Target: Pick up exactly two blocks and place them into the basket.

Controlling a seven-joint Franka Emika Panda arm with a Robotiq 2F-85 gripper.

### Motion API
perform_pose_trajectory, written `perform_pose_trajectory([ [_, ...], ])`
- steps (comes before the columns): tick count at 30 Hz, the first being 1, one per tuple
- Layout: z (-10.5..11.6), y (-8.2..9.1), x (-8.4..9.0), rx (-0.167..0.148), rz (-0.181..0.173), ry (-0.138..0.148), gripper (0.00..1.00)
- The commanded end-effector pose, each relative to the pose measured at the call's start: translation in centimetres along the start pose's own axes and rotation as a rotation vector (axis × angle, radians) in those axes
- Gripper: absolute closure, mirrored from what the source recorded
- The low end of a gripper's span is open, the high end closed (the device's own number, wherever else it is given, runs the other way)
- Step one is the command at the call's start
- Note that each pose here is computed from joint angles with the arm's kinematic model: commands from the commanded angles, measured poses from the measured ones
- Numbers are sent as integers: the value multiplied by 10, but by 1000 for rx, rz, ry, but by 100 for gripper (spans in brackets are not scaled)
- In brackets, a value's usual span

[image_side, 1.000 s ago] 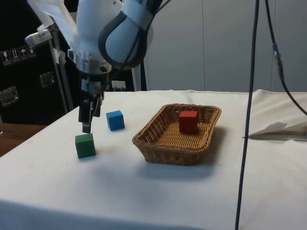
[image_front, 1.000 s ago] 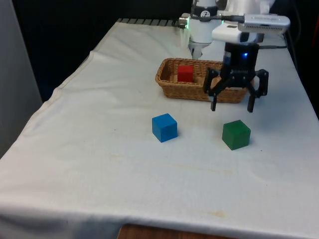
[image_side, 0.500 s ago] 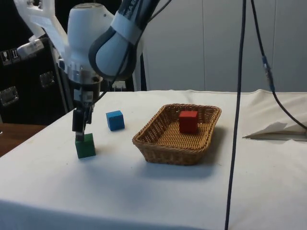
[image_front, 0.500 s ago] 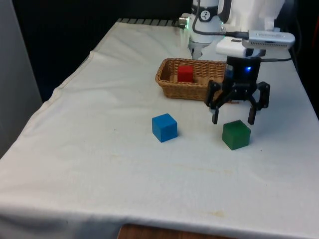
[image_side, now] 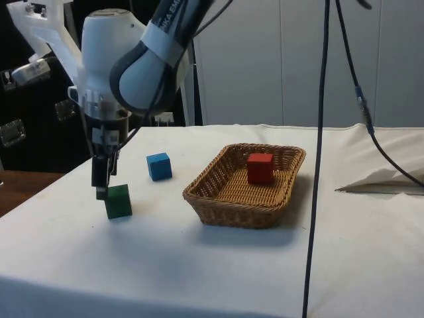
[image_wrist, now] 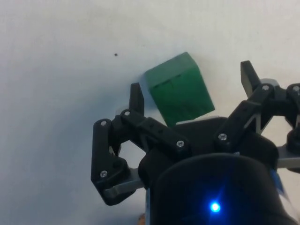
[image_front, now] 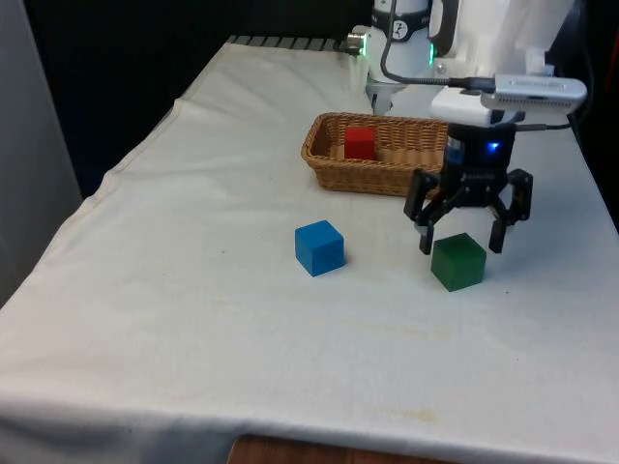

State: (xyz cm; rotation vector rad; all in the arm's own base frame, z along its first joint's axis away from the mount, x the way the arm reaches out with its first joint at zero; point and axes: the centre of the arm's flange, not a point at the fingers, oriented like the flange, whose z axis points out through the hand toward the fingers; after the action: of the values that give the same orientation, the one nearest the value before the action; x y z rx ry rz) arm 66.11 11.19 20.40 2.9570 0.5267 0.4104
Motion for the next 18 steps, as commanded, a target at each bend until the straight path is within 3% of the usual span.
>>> perform_pose_trajectory([
  [1,0,-6,-1,13,0,1,0],
  [10,0,-22,-3,27,-3,0,0],
  [18,14,-21,0,28,-20,-7,0],
])
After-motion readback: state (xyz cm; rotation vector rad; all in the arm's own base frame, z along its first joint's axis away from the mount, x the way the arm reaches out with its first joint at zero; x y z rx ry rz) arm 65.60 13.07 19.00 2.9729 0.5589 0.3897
